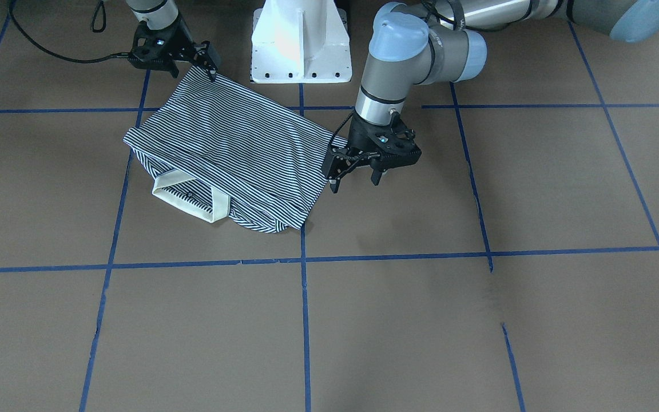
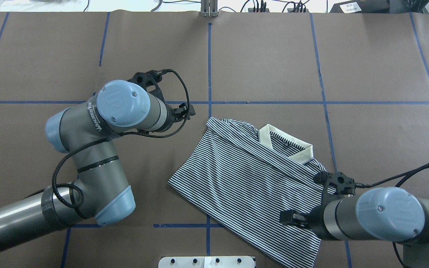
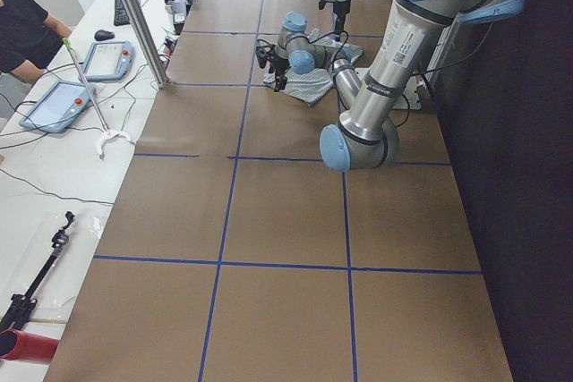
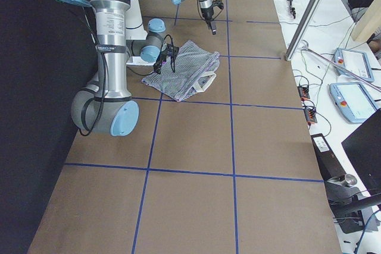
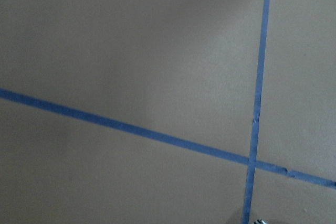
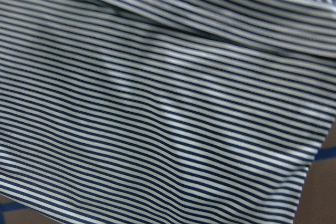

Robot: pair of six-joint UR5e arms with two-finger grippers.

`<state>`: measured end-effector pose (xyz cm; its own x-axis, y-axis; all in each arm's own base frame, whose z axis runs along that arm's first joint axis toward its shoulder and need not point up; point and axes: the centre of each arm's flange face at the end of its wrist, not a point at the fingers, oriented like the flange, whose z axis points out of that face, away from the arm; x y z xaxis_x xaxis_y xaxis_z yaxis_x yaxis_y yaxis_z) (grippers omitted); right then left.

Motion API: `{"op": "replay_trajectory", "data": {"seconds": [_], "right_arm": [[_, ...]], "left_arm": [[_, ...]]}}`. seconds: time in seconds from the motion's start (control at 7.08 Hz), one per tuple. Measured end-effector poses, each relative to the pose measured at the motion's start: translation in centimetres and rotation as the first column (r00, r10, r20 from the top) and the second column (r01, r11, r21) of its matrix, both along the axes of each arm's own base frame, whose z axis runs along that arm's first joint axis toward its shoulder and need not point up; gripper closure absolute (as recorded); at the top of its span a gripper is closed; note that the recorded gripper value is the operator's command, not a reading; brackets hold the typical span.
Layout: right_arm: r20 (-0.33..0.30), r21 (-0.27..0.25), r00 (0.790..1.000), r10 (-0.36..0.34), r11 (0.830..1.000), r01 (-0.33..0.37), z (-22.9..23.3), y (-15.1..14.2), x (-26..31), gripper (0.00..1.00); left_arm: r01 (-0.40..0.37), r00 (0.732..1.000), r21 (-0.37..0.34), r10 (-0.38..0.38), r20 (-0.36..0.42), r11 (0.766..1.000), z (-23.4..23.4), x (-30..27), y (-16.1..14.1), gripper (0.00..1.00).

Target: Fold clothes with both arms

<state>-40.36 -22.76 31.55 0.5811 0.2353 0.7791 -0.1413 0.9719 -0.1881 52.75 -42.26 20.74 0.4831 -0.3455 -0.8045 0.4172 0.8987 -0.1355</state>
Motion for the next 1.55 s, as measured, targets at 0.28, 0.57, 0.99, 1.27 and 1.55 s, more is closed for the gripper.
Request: {"op": "replay_trajectory", "data": {"seconds": [0.28,0.57,0.99,1.27,1.55], "right_arm": [[0.064,0.041,0.997,0.041,0.998,-0.044,-2.6,-5.3,2.8,0.0],[0.098,0.061,0.993,0.06,0.996,-0.066,-4.1,-7.5,3.9,0.0],[0.112,0.067,0.991,0.068,0.995,-0.076,-4.8,-8.2,4.0,0.0],[0.111,0.067,0.991,0.072,0.995,-0.08,-4.8,-8.3,4.1,0.0],[0.112,0.066,0.991,0.072,0.995,-0.08,-4.8,-8.3,4.2,0.0]], "left_arm": [[0.024,0.999,-0.128,-0.018,0.052,0.991,0.6,3.1,4.6,0.03],[0.039,0.994,-0.156,-0.022,0.105,0.987,2.3,4.5,6.7,0.05],[0.029,0.99,-0.185,-0.002,0.143,0.982,4.8,5.9,9.6,0.07],[0.023,0.99,-0.188,0.004,0.139,0.982,4.5,6.3,10.3,0.21],[0.023,0.991,-0.195,0.003,0.132,0.981,4.1,6.6,10.7,0.91]]}}
